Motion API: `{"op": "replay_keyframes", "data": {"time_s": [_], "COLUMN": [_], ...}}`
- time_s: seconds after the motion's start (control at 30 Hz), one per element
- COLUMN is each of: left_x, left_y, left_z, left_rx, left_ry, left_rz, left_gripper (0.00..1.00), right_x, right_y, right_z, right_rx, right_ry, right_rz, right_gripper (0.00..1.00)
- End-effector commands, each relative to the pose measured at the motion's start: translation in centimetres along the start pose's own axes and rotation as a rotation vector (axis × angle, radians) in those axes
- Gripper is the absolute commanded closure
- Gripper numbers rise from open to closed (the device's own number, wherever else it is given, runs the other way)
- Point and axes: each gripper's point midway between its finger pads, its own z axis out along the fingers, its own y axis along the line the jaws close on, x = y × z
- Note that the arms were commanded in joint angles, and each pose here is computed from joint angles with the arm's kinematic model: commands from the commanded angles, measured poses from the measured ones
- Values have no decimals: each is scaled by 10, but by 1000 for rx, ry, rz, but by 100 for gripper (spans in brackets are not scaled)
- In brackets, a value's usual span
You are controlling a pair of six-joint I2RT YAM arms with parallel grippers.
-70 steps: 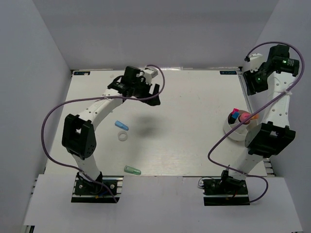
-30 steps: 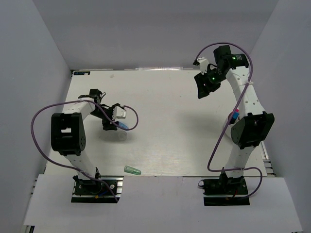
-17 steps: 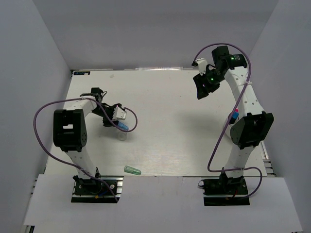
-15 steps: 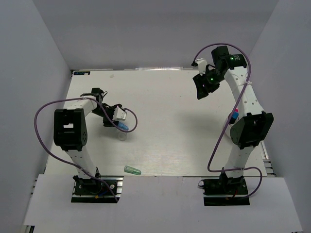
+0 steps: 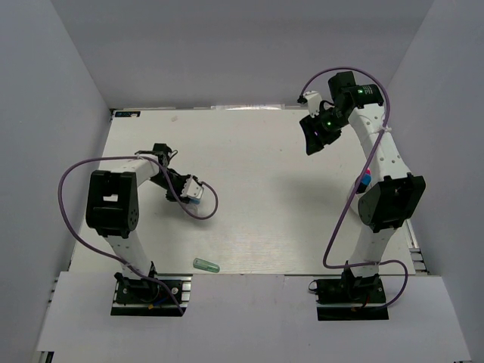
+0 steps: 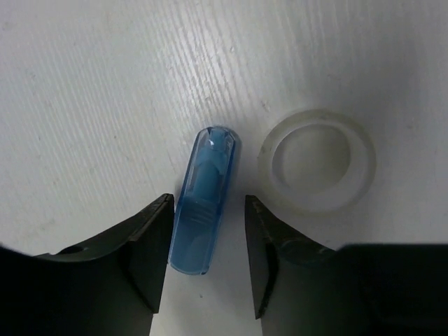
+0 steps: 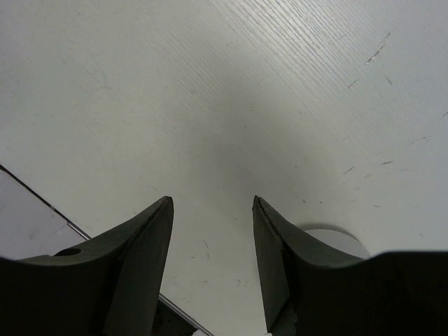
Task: Sort the stationery into containers
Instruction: Pick up the stationery from the center of the board.
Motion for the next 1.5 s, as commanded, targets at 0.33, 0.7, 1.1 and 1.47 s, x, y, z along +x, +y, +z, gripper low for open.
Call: {"op": "replay_keyframes", "data": {"time_s": [0.33,0.7,1.1,1.47], "left_x": [-20,-167,-295,-347], "left_y": [73,140,115,96], "left_z": [-11,-107,-124,-70], "left_rx": [-175,-473,-409,-279], "left_ry": [-91,-520,-644,-529], "left_rz": [-281,-469,-304,-225], "left_gripper": [81,89,88,88], "right_x": [-13,-33,-65,-55], "right_y": [28,83,114,123], "right_z": [-56,-99,-74,-55], "right_rx": [-8,-202,-596,-675], "right_ry": [-171,-384,-417,-347], "right_rz": [-22,122,466,548], "right_gripper": [49,44,38,37]}}
